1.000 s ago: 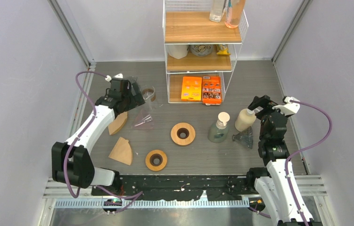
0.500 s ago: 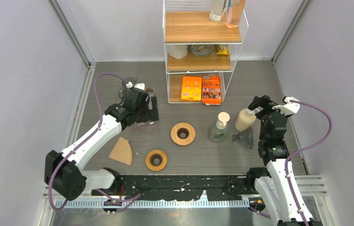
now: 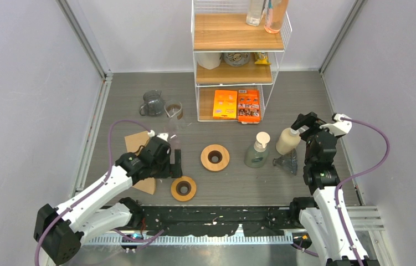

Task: Place the coffee filter in the dripper

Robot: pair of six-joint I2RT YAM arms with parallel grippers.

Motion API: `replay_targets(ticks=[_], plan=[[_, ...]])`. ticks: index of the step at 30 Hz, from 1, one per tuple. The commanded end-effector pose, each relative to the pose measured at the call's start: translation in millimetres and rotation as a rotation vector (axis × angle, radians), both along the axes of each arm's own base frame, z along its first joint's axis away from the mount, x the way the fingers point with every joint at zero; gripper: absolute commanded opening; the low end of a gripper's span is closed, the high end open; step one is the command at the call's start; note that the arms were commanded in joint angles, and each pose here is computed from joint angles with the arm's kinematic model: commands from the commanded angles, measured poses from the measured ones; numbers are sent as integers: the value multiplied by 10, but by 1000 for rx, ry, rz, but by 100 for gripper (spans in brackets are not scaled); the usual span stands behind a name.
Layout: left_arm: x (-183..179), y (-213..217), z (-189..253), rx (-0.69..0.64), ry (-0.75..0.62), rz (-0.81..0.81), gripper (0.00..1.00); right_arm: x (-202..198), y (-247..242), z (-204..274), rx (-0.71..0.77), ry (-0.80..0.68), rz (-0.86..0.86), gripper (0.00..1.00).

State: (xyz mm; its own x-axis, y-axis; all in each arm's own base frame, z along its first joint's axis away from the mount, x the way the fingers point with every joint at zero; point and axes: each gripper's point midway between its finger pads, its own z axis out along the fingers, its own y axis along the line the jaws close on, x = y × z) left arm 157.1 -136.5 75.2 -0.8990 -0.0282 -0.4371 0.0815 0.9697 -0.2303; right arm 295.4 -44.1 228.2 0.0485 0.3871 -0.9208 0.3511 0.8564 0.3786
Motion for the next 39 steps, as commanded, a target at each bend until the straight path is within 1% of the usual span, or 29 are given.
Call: replay_targets(ticks=[1,4,5,6,10,13,16,23,25,29,35,36,39], plan=[[-64,-132,-79,-63,35,-10,96,-3,-51,279,18,-62,-37,95],[-94,-166,-177,-61,53,-22,96,-25,-79,247,32,-47,-59,95],[-107,-253,-186,-92,64,-46,96,-49,-131,225,44,-37,-95,95],[-100,-286,-200,-96,66,-51,95,-76,-158,151,72,-12,-123,95],[-126,-335,-312,-57,99,-63,90,-147,-299,130,72,60,-218,95],[-172,-367,-369,-25,128,-85,86,-147,-305,90,80,84,-227,95],[-131,-359,-407,21,105,-72,82,-121,-281,90,82,88,-213,95],[-141,-331,-465,95,112,-78,67,-97,-242,107,68,84,-181,95],[-146,-353,-476,97,112,-85,60,-96,-236,113,70,79,-177,95],[-149,-388,-495,100,115,-92,40,-106,-241,129,70,66,-179,95],[-143,-526,-419,51,125,-115,4,-114,-237,133,65,58,-174,95],[-121,-559,-371,35,114,-115,0,-114,-238,133,64,59,-175,95],[-6,-600,-146,14,47,-113,0,-96,-223,126,67,62,-167,95]])
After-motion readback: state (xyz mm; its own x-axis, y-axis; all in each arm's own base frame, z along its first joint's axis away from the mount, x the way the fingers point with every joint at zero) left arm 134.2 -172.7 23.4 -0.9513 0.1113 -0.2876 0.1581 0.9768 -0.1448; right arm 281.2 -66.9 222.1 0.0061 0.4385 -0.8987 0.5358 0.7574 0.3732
